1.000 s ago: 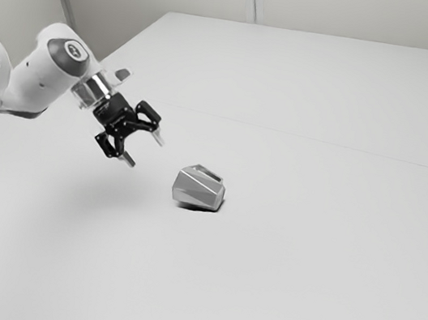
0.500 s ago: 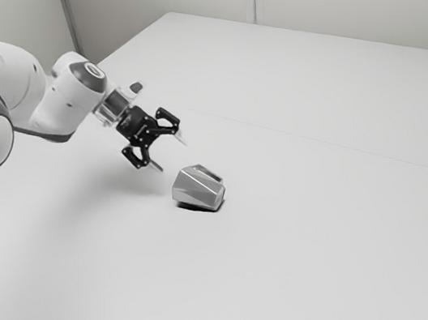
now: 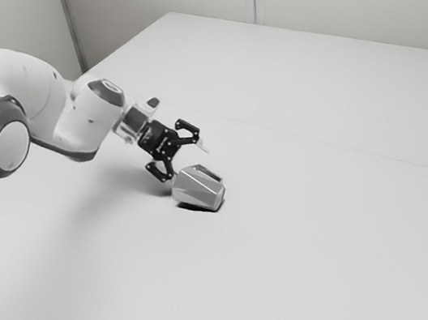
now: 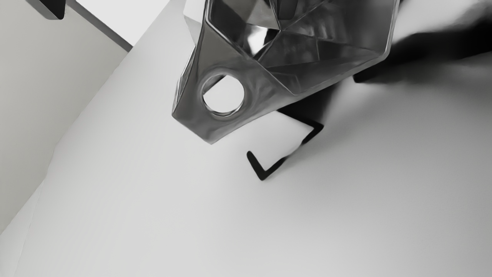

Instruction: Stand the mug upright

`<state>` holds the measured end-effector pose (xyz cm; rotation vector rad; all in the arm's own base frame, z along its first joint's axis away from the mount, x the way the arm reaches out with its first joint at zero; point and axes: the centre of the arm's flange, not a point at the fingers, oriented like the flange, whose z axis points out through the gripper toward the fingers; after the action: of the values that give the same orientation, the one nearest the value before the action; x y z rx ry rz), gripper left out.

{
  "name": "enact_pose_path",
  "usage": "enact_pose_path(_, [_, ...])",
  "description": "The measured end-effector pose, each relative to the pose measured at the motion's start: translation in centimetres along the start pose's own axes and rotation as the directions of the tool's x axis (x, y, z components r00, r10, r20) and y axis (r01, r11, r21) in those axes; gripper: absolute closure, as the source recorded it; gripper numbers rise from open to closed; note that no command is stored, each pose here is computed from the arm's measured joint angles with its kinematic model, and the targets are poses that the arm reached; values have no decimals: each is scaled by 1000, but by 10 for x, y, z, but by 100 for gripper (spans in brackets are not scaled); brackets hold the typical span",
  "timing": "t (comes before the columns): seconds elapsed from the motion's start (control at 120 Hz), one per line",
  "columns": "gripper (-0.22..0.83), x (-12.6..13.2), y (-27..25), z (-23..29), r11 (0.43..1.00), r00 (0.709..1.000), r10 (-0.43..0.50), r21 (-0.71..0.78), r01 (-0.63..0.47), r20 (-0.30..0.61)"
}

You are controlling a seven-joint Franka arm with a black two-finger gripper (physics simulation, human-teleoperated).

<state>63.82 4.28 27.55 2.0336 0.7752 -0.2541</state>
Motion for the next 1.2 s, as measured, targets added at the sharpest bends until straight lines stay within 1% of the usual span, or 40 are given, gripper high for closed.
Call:
enact_pose_path(0.067, [0,1,-1,7,1000,1000,-9,-10,9,7])
enact_pose_path(0.1, [2,1,0,10,1000,1000,-10,-14,10,9])
enact_pose_path(0.133, [8,1,0,12,1000,1000,-11,-15,11,9])
enact_pose_path(0.233, [35,0,3,13,1000,1000,-2,-7,2,7])
enact_pose_path(0.292, [48,0,4,13,1000,1000,3,-4,-3,6])
enact_pose_path(0.367, [59,-2,7,14,1000,1000,10,1,-10,6])
enact_pose_path(0.467, [68,-3,10,15,1000,1000,18,8,-18,7])
enact_pose_path(0.592, [73,-3,13,15,999,1000,31,20,-31,2])
enact_pose_path(0.758, [76,-4,23,8,997,998,65,49,-65,-10])
enact_pose_path(0.833, [77,-8,41,-2,990,993,116,84,-114,-22])
enact_pose_path(0.917, [78,-24,62,-12,970,981,191,157,-185,-26])
enact_pose_path(1.0, [78,-41,76,-26,933,964,266,258,-251,-26])
enact_pose_path(1.058, [78,-50,83,-35,896,949,315,337,-290,-20])
enact_pose_path(1.133, [78,-61,87,-37,829,927,374,447,-335,2])
enact_pose_path(1.2, [79,-70,91,-38,759,907,421,537,-368,27])
